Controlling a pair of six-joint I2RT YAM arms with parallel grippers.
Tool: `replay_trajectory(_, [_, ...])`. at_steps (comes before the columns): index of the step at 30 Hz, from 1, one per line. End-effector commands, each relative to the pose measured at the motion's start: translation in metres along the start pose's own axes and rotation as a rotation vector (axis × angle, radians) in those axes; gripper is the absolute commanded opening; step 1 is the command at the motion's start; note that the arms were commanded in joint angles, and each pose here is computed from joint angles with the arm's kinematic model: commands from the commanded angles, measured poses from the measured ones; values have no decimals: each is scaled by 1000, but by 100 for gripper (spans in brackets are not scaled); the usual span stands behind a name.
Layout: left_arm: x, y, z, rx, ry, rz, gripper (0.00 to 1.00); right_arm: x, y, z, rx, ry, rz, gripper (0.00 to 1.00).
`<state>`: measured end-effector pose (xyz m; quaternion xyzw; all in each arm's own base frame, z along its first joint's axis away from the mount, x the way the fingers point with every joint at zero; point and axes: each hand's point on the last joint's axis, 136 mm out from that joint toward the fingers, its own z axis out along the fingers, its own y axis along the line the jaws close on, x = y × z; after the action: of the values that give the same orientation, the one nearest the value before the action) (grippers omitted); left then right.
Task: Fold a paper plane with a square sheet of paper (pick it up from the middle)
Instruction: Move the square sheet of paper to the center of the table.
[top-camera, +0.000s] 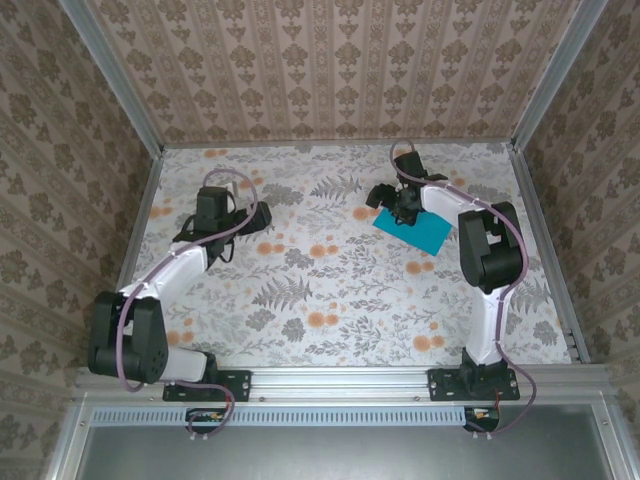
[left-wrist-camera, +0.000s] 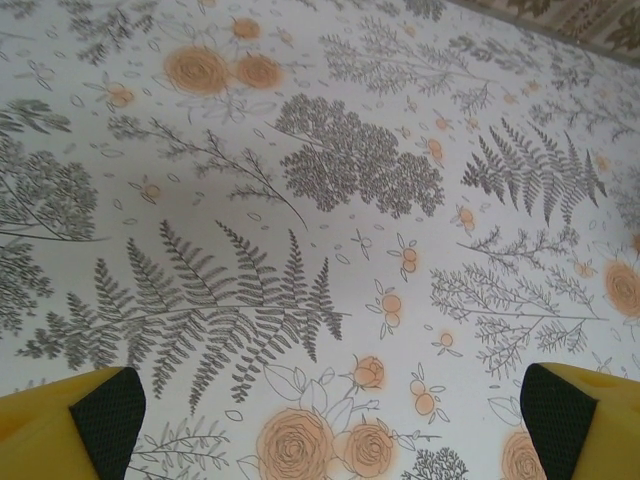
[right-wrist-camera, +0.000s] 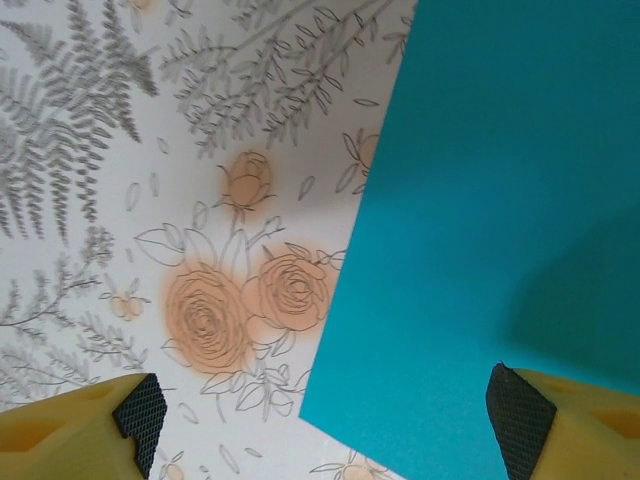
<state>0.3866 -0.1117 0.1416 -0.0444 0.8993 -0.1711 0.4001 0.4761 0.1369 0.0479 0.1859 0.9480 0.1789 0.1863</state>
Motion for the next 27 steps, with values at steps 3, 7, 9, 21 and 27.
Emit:
replay_trajectory(3, [-2,-15,5,31,25,-9,100,22,-6,10,48,87,-8,88])
replay_trajectory(7, [4,-20,13,39,46,-7,100,47,-12,17,84,157,-54,87])
replay_trajectory(9, [6,-22,16,43,55,-6,100,59,-15,21,87,189,-66,87])
replay_trajectory(21, [22,-30,27,49,101,-14,100,200,-19,-4,124,427,-258,86])
replay_trajectory(27, [28,-33,33,54,118,-13,100,256,-33,-38,151,501,-402,86])
